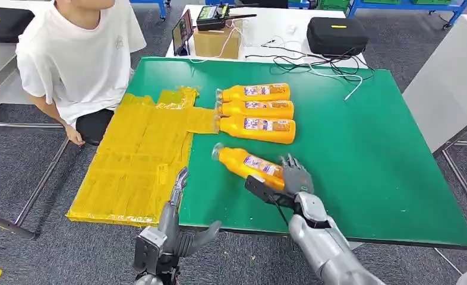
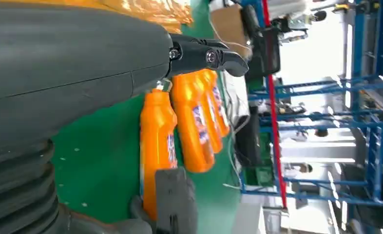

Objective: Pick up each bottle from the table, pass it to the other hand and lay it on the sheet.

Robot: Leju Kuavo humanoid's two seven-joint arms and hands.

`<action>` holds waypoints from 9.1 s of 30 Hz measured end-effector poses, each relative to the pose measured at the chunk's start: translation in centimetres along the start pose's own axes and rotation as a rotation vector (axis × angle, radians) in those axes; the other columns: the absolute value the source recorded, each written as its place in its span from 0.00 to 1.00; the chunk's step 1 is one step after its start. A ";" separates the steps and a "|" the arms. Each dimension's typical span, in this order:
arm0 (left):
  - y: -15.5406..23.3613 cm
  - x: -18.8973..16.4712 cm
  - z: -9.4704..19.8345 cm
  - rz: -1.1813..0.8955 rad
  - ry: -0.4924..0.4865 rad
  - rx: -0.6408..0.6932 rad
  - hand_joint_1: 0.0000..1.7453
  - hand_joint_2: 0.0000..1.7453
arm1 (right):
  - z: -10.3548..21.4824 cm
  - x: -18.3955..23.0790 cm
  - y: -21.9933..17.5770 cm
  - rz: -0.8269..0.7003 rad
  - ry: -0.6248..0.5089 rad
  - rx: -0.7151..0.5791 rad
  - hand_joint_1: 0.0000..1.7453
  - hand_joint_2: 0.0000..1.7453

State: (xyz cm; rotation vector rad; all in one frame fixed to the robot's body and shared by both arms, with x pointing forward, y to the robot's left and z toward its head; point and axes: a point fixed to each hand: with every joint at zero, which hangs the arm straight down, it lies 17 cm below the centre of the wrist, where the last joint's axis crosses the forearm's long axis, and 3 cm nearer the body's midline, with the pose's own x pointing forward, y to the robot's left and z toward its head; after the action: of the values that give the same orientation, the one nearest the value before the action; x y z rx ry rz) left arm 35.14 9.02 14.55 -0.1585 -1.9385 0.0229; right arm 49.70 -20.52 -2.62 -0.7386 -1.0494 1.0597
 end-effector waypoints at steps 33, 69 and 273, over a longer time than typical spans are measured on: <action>7.9 -3.5 2.2 0.480 0.290 0.438 0.00 1.00 | 7.1 1.7 -4.2 -0.668 -0.221 -0.493 1.00 1.00; -0.5 2.9 -0.2 0.714 0.084 -0.047 0.00 1.00 | 20.4 25.2 -0.9 -0.683 -1.064 -0.217 1.00 1.00; -1.5 0.3 0.3 0.503 0.159 -0.080 0.00 1.00 | 14.6 5.8 -15.3 -0.926 -0.585 -0.703 1.00 1.00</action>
State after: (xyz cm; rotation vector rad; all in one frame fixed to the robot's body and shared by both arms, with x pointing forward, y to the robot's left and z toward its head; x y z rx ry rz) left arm 34.63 7.59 14.89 -0.6771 -1.6989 0.2583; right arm 41.70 -20.28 17.79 -0.3679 -2.0515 0.0512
